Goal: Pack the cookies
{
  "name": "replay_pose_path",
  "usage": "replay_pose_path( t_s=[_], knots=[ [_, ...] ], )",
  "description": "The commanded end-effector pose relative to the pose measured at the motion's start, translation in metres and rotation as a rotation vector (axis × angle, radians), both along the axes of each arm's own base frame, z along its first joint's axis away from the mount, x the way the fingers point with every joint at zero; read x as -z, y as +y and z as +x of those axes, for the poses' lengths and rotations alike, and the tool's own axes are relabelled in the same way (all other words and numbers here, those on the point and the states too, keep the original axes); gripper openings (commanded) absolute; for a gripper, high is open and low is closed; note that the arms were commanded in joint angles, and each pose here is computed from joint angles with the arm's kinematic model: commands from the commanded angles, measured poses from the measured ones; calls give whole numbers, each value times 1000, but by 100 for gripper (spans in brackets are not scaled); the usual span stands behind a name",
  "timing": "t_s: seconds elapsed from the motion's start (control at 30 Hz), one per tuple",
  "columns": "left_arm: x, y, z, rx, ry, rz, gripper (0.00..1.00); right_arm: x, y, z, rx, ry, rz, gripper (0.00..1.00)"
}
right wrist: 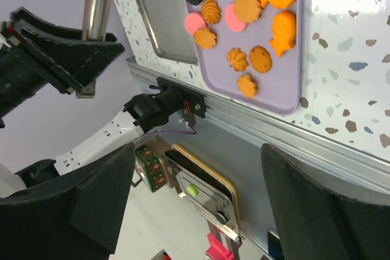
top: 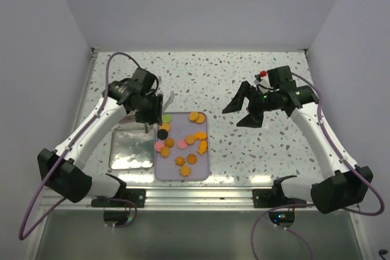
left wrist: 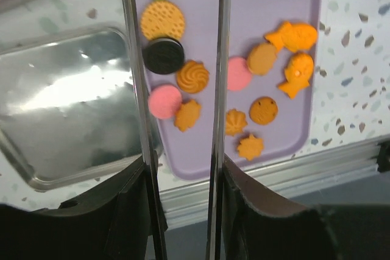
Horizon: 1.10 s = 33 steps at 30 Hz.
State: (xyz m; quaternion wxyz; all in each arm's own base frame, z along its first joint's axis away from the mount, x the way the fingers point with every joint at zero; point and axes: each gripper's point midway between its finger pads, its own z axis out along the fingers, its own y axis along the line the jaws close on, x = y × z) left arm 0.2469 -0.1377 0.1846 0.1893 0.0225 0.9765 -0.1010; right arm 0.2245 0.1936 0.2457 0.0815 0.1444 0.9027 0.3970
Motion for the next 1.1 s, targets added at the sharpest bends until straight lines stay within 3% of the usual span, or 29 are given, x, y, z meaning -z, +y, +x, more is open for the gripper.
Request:
replay_pose_path(
  t_s=[0.0, 0.17, 0.27, 1.07],
  knots=[
    [0, -28, -21, 46, 6, -96, 47, -5, -4, -14, -2, -28, 6, 88],
    [14, -65, -46, 159, 42, -166, 47, 4, -9, -29, 8, -19, -2, 88],
    [24, -77, -52, 189, 58, -142, 47, 5, -12, -36, 12, -19, -9, 88],
    [63, -102, -27, 180, 104, -81, 49, 1, -22, -58, 33, -42, -34, 88]
  ],
)
